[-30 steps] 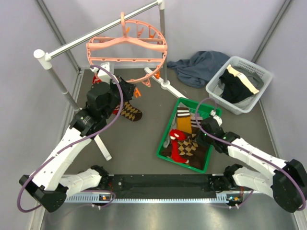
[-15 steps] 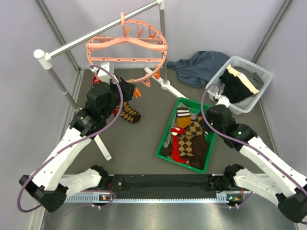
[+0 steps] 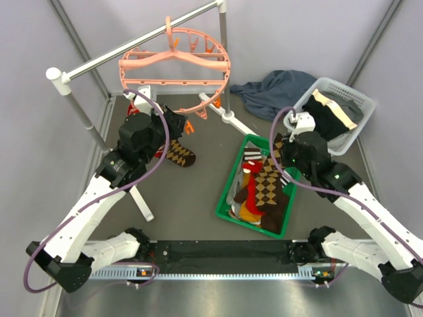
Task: Clip the socks to the hanger
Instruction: Pick up the sock from the bin.
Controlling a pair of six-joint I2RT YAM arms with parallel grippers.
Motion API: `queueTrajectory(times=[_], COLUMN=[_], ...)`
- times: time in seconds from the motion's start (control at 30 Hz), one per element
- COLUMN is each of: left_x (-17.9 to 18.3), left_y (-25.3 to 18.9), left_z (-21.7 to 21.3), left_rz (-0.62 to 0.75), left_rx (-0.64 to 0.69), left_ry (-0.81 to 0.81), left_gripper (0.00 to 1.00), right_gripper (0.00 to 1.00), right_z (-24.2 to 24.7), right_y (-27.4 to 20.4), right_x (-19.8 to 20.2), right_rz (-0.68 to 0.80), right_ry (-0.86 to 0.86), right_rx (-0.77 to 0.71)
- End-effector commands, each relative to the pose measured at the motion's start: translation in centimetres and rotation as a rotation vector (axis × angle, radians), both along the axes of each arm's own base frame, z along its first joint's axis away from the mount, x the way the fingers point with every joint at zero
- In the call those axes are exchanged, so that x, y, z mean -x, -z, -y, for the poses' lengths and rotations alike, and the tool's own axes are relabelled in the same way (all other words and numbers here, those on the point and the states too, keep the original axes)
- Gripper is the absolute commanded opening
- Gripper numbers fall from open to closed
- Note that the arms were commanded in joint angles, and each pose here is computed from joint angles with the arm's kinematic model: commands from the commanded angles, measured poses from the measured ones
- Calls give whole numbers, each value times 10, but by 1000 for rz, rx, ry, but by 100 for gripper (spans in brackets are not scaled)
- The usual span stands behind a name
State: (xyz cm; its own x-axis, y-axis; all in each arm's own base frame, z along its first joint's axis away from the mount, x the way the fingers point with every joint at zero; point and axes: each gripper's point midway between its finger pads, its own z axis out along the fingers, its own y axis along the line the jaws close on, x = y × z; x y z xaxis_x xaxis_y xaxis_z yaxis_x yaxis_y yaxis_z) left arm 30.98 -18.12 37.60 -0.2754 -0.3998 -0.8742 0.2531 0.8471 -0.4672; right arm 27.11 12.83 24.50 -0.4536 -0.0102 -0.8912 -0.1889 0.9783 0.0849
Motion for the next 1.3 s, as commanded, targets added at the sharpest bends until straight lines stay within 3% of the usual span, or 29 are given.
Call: queueTrajectory(times=[0.0,0.23,0.37,0.5,0.77,0.93,1.13,1.27], left_x=[2,4,3,4,10,11,12,12], left_y=[-31,-28,-24,-25,-31,-32,-29,-30], left_z=[5,4,6,6,3,1,1,1], left_rz=[79,73,64,67,83,86,84,87], left_rx=[37,40,41,43,55,53,54,57], left_ry=[34,32,38,41,42,40,42,42], left_gripper=[12,12,12,12,13,12,12,12], right_gripper=[10,21,24,45,59,63,68,63], right_z=[-14,-48,-38,-39,-43,-51,-38,-29], right_y=[14,95,127,111,94,93,120,102], right_x=[-7,17,20,13,33,54,75,66], right_rz=[-27,-280,-356,-332,-424,-466,-540,-449], right_ry=[-34,-148,-99,-78,-45,-101,-90,-45], right_rx=[-16,-105,-46,-57,-156,-232,-186,-188])
